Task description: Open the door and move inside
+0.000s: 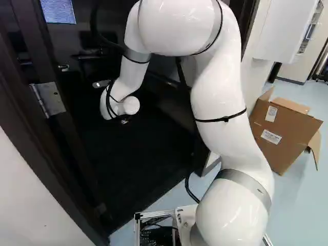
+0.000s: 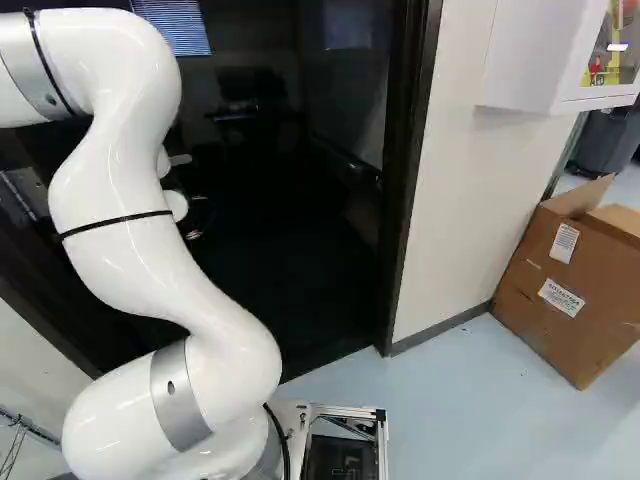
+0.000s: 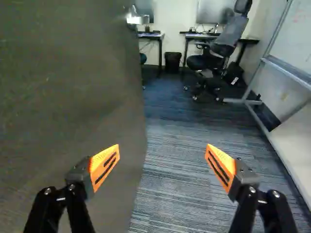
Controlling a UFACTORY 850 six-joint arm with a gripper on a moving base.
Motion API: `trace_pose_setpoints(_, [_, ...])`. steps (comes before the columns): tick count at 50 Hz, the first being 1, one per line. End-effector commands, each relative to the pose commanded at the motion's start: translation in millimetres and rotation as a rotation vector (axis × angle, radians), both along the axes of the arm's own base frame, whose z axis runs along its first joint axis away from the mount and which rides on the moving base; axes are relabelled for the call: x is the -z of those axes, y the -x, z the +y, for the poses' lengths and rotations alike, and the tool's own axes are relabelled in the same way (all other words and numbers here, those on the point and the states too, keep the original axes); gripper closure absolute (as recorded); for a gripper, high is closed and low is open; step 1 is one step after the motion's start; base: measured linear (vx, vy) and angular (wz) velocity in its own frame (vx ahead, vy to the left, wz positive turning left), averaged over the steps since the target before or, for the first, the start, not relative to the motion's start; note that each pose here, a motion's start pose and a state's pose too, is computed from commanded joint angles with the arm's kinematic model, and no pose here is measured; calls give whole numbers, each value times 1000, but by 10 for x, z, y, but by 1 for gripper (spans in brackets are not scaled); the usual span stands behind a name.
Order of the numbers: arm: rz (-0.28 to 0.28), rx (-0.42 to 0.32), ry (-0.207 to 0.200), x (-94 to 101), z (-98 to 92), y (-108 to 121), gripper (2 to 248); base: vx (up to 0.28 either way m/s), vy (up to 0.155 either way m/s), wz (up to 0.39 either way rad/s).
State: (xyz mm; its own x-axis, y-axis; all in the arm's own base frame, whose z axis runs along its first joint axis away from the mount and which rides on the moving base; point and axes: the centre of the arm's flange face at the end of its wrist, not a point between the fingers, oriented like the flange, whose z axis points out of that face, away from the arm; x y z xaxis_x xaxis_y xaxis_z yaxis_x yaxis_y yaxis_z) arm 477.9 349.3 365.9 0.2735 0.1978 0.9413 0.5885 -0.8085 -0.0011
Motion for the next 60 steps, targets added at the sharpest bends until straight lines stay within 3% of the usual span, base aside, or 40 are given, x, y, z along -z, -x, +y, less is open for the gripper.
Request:
trace_pose_setpoints(32, [3,38,2,-50,-286,25,3,0,0,0])
trace_pose_setpoints(60, [0,129,1,-168,-948,142,3,0,0,0])
